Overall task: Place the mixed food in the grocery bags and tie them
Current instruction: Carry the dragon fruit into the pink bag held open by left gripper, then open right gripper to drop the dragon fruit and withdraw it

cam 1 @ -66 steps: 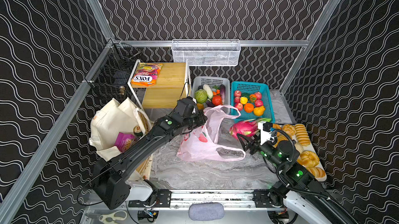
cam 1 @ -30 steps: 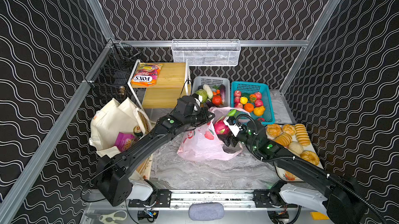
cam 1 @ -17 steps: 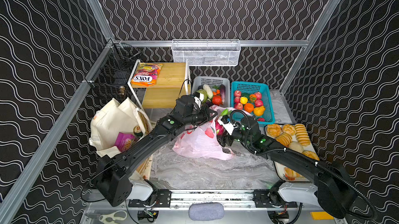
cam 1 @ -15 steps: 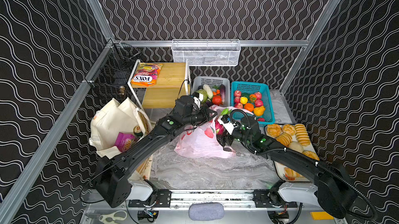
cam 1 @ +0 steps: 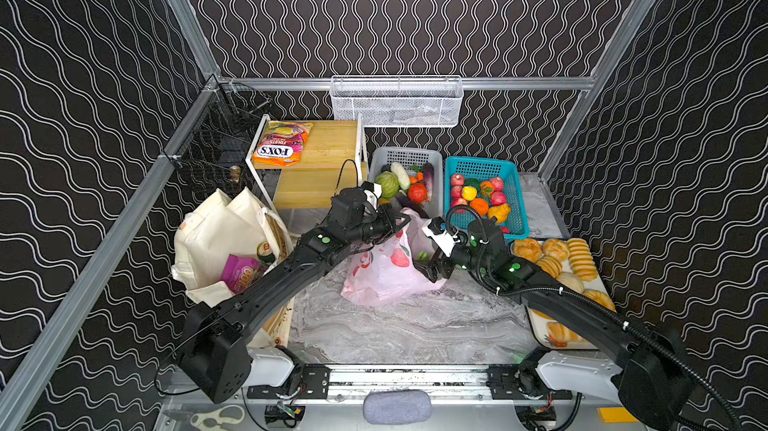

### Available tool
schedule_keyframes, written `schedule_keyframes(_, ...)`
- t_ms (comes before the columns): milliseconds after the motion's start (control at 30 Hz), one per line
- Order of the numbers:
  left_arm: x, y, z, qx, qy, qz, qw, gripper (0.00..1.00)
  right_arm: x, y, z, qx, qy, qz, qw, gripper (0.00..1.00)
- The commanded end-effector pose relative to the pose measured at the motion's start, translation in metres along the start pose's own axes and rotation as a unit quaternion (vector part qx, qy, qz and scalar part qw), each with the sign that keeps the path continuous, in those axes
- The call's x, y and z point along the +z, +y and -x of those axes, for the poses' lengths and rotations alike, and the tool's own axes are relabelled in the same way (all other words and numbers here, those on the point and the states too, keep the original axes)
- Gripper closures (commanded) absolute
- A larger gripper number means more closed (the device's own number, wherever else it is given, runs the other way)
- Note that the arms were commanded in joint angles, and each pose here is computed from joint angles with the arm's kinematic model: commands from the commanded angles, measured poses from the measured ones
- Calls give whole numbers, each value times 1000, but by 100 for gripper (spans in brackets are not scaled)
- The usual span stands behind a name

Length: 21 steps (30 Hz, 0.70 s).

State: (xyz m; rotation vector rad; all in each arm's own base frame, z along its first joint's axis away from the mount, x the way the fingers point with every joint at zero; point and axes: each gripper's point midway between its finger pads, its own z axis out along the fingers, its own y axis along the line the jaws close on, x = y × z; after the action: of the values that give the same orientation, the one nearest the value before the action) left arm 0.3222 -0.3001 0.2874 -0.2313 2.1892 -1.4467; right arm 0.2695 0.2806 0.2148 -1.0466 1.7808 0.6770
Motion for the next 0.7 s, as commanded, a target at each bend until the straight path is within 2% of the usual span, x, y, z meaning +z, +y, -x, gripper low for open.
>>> schedule_keyframes(0,2,-19,4,2,3,-42,999,100,2,3,1,-7,3,13,1000,0)
schedule_keyframes(200,1,3,3,-15,-5,-7,1000,100,-9,3,26,8,-25,7,1000,0)
schedule_keyframes(333,-2,26,7,-31,-18,31,999,100,-46,21,64,5,-98,27,995,0)
schedule_keyframes(467,-2,37,10,-41,-26,40,998,100,-84,40,87,-19,-163,41,986,0)
schedule_keyframes(567,-2,41,12,-46,-30,44,998,100,-115,32,108,-5,-199,-9,980,0)
schedule_keyframes(667,-4,41,14,-45,-32,44,998,100,-149,-4,114,46,-233,-134,962,0)
